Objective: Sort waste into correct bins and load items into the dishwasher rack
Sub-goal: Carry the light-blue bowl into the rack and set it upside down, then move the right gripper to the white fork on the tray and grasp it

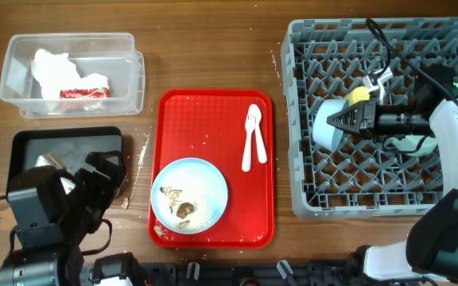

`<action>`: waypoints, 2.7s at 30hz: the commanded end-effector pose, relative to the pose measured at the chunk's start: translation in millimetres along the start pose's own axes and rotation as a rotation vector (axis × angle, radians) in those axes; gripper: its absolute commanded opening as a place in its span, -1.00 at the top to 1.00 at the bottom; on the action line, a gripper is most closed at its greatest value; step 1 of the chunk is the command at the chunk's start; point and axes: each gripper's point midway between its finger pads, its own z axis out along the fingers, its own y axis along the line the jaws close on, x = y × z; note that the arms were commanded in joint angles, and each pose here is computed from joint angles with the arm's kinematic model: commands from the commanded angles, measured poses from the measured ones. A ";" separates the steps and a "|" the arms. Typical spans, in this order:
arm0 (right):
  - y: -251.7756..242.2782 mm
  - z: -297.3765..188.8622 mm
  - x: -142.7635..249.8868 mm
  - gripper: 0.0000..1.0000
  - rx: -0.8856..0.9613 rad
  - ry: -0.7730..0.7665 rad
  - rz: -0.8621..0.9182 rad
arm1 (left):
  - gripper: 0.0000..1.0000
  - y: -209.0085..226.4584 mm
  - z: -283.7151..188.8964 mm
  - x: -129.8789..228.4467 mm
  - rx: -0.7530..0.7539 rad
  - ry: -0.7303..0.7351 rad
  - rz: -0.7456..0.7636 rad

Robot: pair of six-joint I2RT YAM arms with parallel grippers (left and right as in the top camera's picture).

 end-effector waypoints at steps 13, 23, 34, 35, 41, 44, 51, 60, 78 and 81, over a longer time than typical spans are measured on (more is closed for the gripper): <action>-22.5 -1.2 3.9 0.91 0.091 0.020 0.060 | -1.00 -1.4 -0.3 0.8 0.009 0.005 0.008; -66.3 -36.7 18.5 0.64 0.525 -0.031 0.246 | -1.00 -1.4 -0.3 0.8 0.009 0.005 0.008; -45.6 -111.0 49.7 -0.05 0.866 -0.319 0.313 | -1.00 -1.4 -0.3 0.8 0.009 0.005 0.008; -41.5 -109.9 48.7 -0.04 0.847 -0.329 0.303 | -1.00 -1.4 -0.3 0.8 0.009 0.004 0.008; -21.9 -93.1 28.7 0.37 0.727 -0.355 0.207 | -1.00 -1.4 -0.3 0.8 0.009 0.005 0.008; 14.1 -56.5 25.0 0.25 0.562 -0.257 -0.004 | -0.99 -1.4 -0.3 0.8 0.009 0.005 0.008; 72.8 20.4 33.5 -0.30 0.489 -0.155 -0.242 | -1.00 -1.4 -0.3 0.8 0.009 0.005 0.008; 75.2 130.1 54.8 -0.59 0.723 0.179 -0.260 | -1.00 -1.4 -0.3 0.8 0.009 0.005 0.008; -31.8 220.9 15.0 -0.03 1.023 0.099 -0.138 | -1.00 -1.4 -0.3 0.8 0.009 0.005 0.008; -45.3 227.6 16.7 0.17 1.025 0.103 -0.105 | -1.00 -1.4 -0.3 0.8 0.009 0.005 0.008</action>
